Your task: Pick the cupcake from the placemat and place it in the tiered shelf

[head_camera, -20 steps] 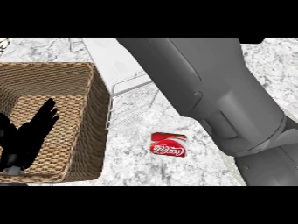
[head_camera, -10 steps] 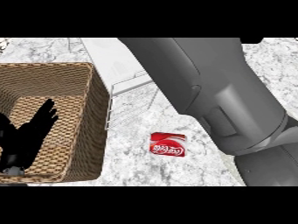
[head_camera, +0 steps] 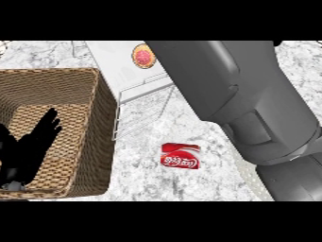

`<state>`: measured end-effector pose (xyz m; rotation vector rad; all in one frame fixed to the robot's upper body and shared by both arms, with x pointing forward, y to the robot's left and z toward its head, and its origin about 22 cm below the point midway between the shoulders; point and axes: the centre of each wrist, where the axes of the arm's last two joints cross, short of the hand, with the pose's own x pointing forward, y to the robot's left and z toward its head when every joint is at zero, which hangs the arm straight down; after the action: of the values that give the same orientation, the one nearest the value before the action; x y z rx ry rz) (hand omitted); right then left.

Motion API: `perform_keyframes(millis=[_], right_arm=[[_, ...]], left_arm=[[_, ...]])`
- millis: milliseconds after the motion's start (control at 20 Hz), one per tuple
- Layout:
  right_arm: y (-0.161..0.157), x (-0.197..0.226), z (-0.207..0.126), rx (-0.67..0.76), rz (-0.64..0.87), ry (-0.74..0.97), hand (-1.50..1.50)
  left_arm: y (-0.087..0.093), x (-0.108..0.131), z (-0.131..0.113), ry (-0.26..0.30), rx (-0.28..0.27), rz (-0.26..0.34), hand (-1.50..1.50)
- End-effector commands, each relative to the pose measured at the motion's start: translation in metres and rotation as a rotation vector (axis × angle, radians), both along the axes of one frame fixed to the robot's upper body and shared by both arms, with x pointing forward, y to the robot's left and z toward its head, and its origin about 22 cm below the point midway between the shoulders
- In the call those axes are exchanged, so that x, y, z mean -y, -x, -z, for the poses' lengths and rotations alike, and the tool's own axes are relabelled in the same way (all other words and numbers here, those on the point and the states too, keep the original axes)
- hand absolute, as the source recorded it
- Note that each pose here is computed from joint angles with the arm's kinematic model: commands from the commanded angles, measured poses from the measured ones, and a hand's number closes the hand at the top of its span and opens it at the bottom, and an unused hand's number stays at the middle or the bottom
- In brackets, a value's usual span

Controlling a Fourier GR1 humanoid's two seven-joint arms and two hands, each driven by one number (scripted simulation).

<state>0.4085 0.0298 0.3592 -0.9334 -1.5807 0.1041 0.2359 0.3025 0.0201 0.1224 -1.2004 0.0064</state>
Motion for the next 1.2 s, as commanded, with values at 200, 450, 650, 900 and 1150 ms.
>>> perform_keyframes(millis=[200, 450, 650, 900, 1150], right_arm=[[0.005, 0.010, -0.021, 0.182, 0.031, -0.316, -1.50], [-0.004, 0.035, -0.027, 0.268, 0.162, -0.302, -1.50], [-0.007, 0.068, -0.049, 0.301, 0.275, -0.330, -1.50], [-0.003, 0.090, -0.054, 0.337, 0.324, -0.444, -1.50], [0.008, 0.123, -0.060, 0.309, 0.291, -0.470, -1.50]], left_arm=[[-0.002, 0.009, 0.024, 0.048, -0.082, 0.005, 0.00], [0.016, 0.009, 0.037, 0.042, -0.098, -0.026, 0.00], [0.009, -0.001, 0.029, 0.036, -0.108, -0.058, 0.00], [0.025, -0.008, 0.040, 0.051, -0.118, -0.087, 0.00], [0.031, -0.010, 0.045, 0.043, -0.125, -0.083, 0.00]])
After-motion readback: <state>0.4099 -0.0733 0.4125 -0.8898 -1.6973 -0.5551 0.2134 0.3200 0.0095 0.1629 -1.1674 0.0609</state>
